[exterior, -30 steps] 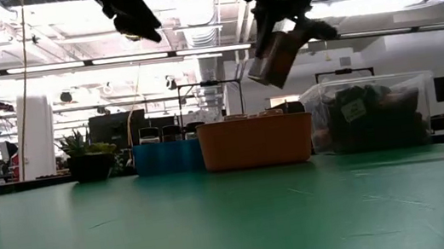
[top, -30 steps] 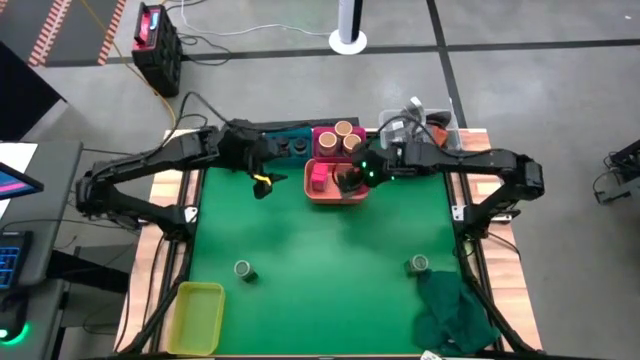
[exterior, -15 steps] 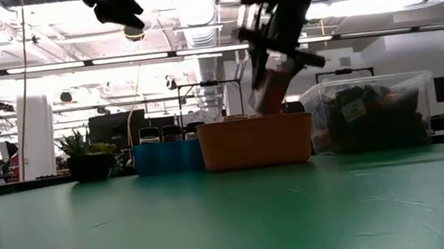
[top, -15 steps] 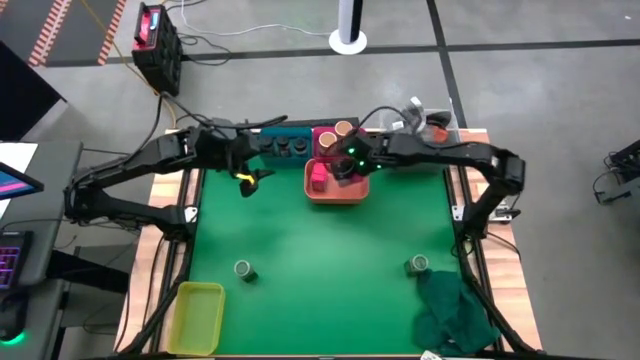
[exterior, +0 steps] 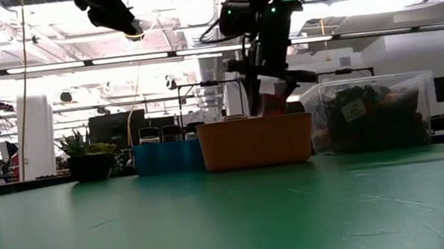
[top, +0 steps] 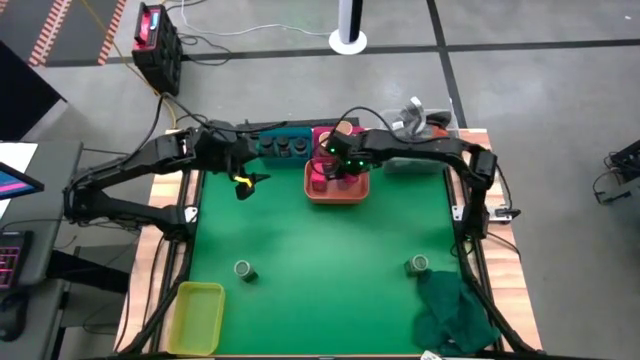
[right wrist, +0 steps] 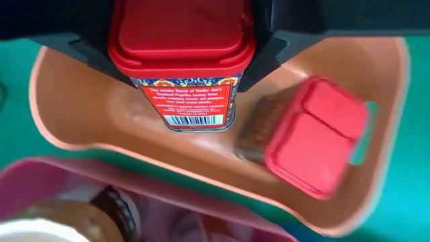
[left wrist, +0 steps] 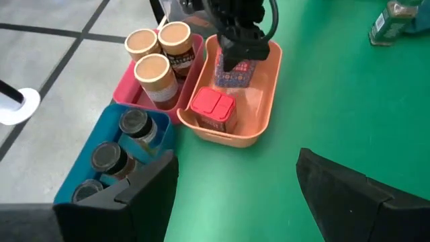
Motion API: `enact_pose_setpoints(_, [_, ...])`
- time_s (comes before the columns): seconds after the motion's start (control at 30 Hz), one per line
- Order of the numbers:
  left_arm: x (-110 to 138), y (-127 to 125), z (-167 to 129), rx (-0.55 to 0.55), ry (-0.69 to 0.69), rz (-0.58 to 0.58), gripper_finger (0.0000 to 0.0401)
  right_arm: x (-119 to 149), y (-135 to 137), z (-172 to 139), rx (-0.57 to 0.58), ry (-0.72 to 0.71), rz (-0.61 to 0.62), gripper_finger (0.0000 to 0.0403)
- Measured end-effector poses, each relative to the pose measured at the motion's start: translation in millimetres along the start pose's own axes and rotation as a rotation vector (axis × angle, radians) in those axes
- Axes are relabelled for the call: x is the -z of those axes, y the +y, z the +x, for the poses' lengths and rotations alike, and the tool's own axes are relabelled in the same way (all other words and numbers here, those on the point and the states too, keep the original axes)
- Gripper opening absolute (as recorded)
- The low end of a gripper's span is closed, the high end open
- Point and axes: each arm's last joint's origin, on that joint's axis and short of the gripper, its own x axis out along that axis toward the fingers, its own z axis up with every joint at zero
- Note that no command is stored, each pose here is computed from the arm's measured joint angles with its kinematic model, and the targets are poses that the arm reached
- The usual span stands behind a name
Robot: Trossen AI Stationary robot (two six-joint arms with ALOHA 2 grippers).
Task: Sort spices by type
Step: Put the red seasoning can into the orange bin, then put the left green seasoning bottle into the yellow bin
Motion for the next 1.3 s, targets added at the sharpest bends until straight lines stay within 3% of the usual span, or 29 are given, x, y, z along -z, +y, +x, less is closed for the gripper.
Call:
enact_pose_setpoints(0.17, [-0.1, 0.3, -2.5, -0.006, -0.01, 0.002, 0.029, 1.3, -3.7, 4.4, 0.044, 0.045, -0.011, 0.0246])
enact_pose_setpoints(0.87, [-0.4, 0.6, -4.4, -0.015, -0.018, -0.009, 0.029, -1.9, -5.6, 4.3, -0.006, 0.09, -0.126, 0.0255])
enact_pose_setpoints(1.3, [0.3, 0.9, -11.7, -0.02, -0.039, -0.012, 0.029, -2.5, -7.6, 3.9, 0.002, 0.096, -0.133, 0.0357])
